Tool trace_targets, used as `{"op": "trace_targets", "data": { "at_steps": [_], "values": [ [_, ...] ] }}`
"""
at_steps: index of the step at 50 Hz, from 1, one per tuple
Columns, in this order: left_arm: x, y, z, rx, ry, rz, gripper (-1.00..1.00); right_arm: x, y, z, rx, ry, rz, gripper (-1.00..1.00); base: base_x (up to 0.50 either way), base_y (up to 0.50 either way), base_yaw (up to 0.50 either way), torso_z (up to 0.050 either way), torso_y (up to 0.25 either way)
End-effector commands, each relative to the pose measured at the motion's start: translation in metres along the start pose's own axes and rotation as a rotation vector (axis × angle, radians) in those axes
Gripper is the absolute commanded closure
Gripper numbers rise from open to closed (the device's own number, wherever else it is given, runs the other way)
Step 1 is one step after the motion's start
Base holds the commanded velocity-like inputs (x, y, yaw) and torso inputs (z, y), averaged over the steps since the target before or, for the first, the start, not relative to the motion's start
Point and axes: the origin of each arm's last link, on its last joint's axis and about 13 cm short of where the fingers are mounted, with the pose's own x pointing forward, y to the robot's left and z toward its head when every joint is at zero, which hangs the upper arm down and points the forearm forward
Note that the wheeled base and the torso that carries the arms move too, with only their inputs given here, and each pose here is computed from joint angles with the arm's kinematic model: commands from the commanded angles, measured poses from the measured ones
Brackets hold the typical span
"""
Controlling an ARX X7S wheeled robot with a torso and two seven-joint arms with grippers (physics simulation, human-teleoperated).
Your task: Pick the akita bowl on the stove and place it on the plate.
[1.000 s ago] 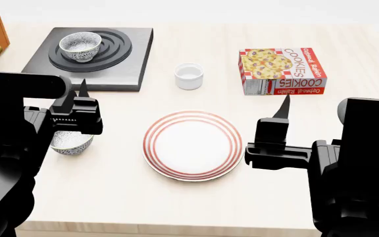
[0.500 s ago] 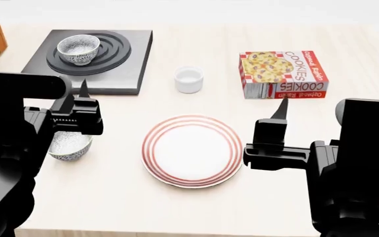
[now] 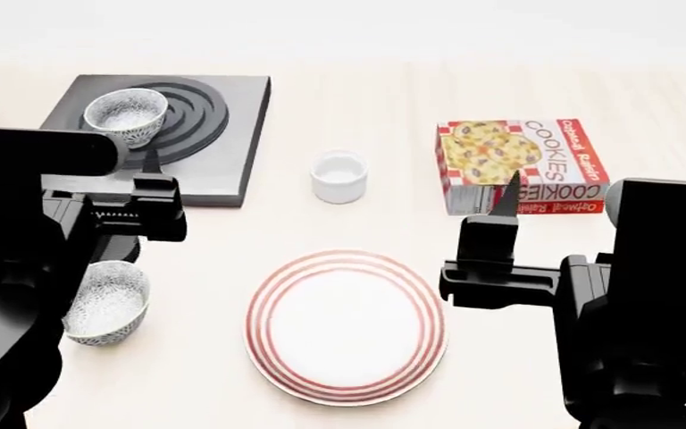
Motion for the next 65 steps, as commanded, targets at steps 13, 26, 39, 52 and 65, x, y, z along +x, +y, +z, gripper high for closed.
{"op": "trace_targets", "data": {
  "at_steps": [13,26,39,52,65],
  "values": [
    [0.0004,-0.0005,0.0006,-0.002,-0.001,-0.004,-1.00,0.0000,-0.0003,-0.0004,0.001,0.000,0.000,-1.00,0.24,0.00,0.00,0.000,0.000],
    [0.0003,-0.0006,0.0034,0.000,-0.005,-0.007,-1.00,-0.0004,0.0001,0.0013,0.001,0.000,0.001,-1.00,0.24,0.00,0.00,0.000,0.000],
    [0.0011,-0.0006,0.0046,0.003,-0.009,-0.007,-1.00,0.0001,-0.0004,-0.0004,0.001,-0.001,0.004,-1.00,0.24,0.00,0.00,0.000,0.001],
    [0.0008,-0.0005,0.0040,0.003,-0.009,-0.009,-1.00,0.0002,-0.0004,-0.0008,0.000,0.000,0.004,-1.00,0.24,0.00,0.00,0.000,0.000],
    [-0.0006,-0.0008,0.0048,0.007,-0.007,-0.017,-1.00,0.0003,-0.0002,-0.0005,-0.001,0.000,0.005,-1.00,0.24,0.00,0.00,0.000,0.000]
  ]
}}
